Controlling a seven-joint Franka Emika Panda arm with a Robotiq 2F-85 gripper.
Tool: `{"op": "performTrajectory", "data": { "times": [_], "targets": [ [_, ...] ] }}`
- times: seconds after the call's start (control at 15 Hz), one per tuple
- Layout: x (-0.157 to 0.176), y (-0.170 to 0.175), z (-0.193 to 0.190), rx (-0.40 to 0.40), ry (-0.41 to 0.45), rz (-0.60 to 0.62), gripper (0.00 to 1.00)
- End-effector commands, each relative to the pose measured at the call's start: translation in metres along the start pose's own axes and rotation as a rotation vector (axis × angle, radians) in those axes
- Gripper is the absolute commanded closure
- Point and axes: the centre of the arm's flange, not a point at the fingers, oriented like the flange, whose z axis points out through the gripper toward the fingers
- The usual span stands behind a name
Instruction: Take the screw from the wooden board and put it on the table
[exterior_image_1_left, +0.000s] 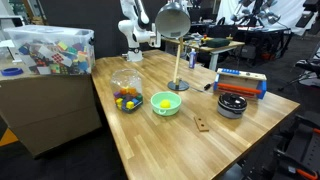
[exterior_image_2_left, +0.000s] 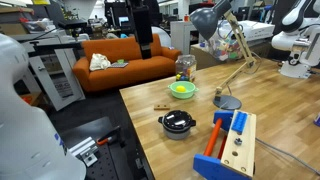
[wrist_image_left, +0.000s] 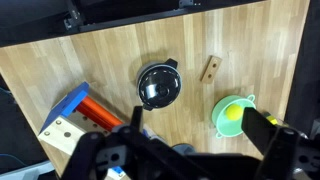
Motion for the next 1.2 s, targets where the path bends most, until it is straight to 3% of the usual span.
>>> {"op": "performTrajectory", "data": {
  "times": [0.0,0.47,0.87,1.13],
  "targets": [
    [0.000,0.000,0.000,0.000,0.000,0.000,0.00],
    [0.007,-0.001,0.005,-0.010,-0.004,0.015,0.00],
    [0.067,0.013,0.039,-0.240,0.108,0.105,0.00],
    [0.097,0.019,0.064,-0.325,0.152,0.169,0.00]
  ]
}}
